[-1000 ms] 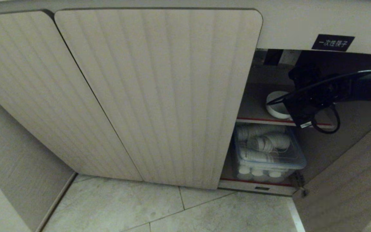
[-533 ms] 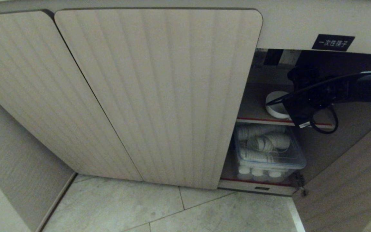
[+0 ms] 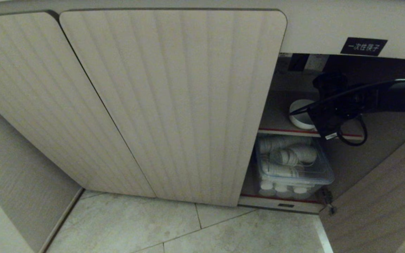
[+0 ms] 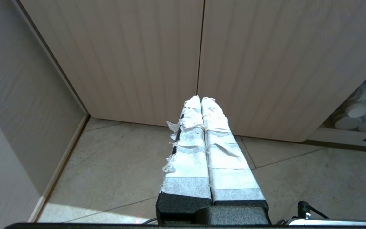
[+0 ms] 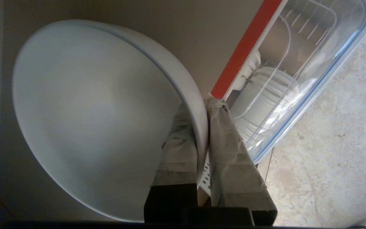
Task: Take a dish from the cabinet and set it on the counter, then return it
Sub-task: Put it back into the cabinet
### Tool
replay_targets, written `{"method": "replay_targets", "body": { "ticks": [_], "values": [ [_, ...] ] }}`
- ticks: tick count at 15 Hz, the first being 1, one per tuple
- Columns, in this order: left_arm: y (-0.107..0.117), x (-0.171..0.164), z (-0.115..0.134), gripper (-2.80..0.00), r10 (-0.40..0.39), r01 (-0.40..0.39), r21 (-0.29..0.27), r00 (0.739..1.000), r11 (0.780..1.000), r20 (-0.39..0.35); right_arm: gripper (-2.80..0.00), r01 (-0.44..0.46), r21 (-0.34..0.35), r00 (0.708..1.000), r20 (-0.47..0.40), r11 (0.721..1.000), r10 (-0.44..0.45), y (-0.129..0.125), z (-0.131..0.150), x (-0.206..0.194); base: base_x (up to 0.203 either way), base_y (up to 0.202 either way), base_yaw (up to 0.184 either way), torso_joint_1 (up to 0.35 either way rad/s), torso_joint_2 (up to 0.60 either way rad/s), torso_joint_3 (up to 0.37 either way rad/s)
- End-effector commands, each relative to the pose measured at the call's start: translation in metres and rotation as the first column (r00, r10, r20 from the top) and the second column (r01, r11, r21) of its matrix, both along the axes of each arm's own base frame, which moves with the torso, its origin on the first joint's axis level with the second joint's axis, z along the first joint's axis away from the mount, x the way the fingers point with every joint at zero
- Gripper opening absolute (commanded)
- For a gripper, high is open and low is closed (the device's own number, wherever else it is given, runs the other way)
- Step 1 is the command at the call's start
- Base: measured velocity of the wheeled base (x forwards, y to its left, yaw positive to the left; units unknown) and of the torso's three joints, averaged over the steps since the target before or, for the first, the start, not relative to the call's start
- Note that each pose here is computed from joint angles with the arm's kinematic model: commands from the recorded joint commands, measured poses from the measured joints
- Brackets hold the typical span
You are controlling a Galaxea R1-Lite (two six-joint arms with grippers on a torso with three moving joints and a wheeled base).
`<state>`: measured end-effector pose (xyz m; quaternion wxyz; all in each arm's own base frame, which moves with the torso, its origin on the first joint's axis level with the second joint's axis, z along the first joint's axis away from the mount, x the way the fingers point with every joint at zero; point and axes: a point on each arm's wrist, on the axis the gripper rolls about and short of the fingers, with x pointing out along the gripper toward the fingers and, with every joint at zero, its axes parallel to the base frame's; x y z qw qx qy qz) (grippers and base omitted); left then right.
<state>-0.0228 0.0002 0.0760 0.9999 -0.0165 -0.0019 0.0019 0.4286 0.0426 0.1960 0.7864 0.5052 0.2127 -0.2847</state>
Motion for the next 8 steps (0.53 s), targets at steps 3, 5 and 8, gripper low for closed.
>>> {"method": "replay_targets", "body": {
  "ticks": [3, 5, 8],
  "values": [
    [0.0, 0.0, 0.0, -2.8, 0.001, -0.001, -0.001, 1.0, 1.0, 0.001, -2.8, 0.004, 0.005, 1.0, 0.0, 1.0, -0.004, 0.0007, -0.0021, 0.003, 0.0, 0.0, 0.0, 0.0, 0.0, 0.0],
    [0.0, 0.0, 0.0, -2.8, 0.001, -0.001, -0.001, 1.0, 1.0, 0.001, -2.8, 0.003, 0.004, 1.0, -0.001, 1.0, -0.003, 0.0007, -0.0024, 0.0034, 0.0, 0.0, 0.0, 0.0, 0.0, 0.0],
    [0.0, 0.0, 0.0, -2.8, 0.001, -0.001, -0.001, 1.0, 1.0, 0.001, -2.8, 0.005, 0.005, 1.0, -0.003, 1.0, -0.005, 0.0004, -0.0029, 0.0032, 0.0, 0.0, 0.0, 0.0, 0.0, 0.0]
  ]
}}
